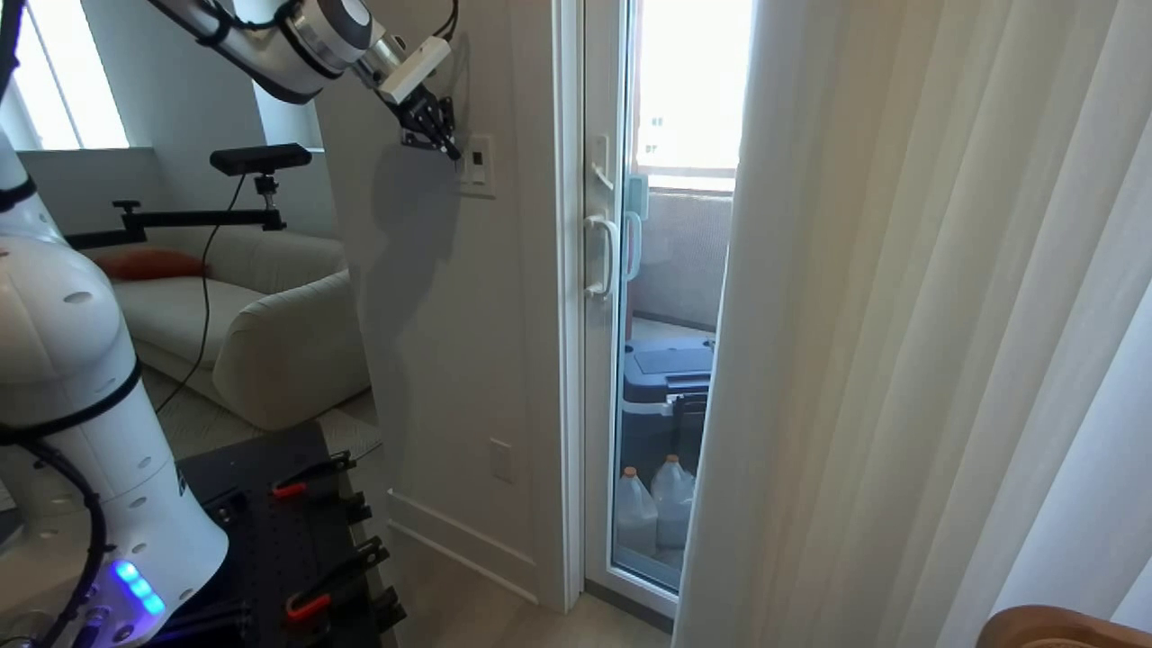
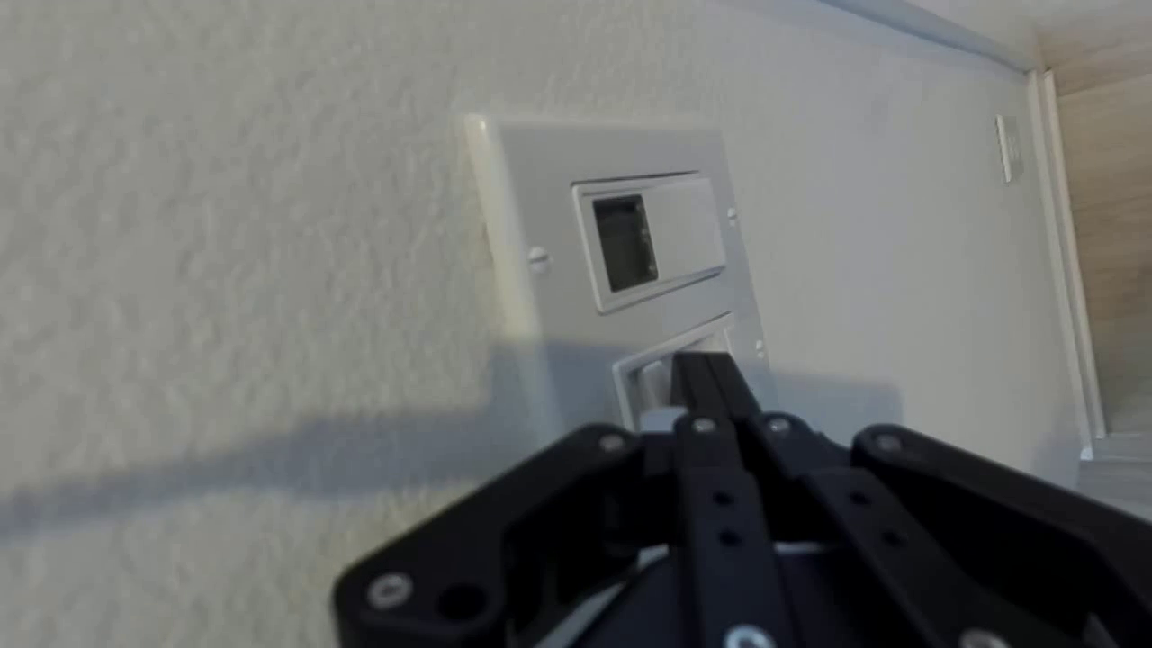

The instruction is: Turn the switch off

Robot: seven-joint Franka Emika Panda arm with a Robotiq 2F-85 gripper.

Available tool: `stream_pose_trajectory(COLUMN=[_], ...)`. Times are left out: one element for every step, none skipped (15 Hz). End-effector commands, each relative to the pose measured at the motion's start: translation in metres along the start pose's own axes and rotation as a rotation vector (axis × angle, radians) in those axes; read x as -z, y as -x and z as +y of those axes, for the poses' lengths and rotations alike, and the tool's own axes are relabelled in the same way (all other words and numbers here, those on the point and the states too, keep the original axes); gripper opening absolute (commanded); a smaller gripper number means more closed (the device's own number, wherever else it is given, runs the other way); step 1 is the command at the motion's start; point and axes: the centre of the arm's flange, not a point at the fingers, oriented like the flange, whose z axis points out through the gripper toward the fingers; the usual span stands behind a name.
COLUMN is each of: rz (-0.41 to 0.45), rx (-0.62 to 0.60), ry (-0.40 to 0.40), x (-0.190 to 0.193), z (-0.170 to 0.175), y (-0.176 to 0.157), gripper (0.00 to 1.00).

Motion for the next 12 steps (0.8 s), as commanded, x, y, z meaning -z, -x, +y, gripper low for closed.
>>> stream_pose_trajectory(rz=[-0.003, -0.004, -0.003, -0.002, 0.0, 0.001, 0.001, 0.001, 0.001, 0.001, -0.001, -0.001], rx=[-0.01, -0.008, -0.007, -0.007, -0.008, -0.008, -0.009, -0.009, -0.009, -0.009, -0.009, -0.009], ry=[0.032, 0.032, 0.033, 0.034, 0.033, 0.035, 0.035, 0.036, 0.035, 0.034, 0.033, 0.031], x=[-0.0054, -0.0049, -0.004, -0.0033, -0.0027, -0.0018, -0.001, -0.0006, -0.0005, -0.0008, -0.0017, -0.0027], z=[0.0125, 0.0128, 0.0127, 0.0125, 0.0128, 0.0128, 0.0126, 0.0128, 0.0125, 0.0124, 0.0122, 0.0119], y=[-0.0086, -0.0087, -0.0085, -0.0082, -0.0077, -0.0072, -0.007, -0.0068, -0.0063, -0.0063, -0.0067, -0.007], gripper=[0.0, 0.0, 0.0, 0.0, 0.0, 0.0, 0.0, 0.0, 0.0, 0.0, 0.0, 0.0])
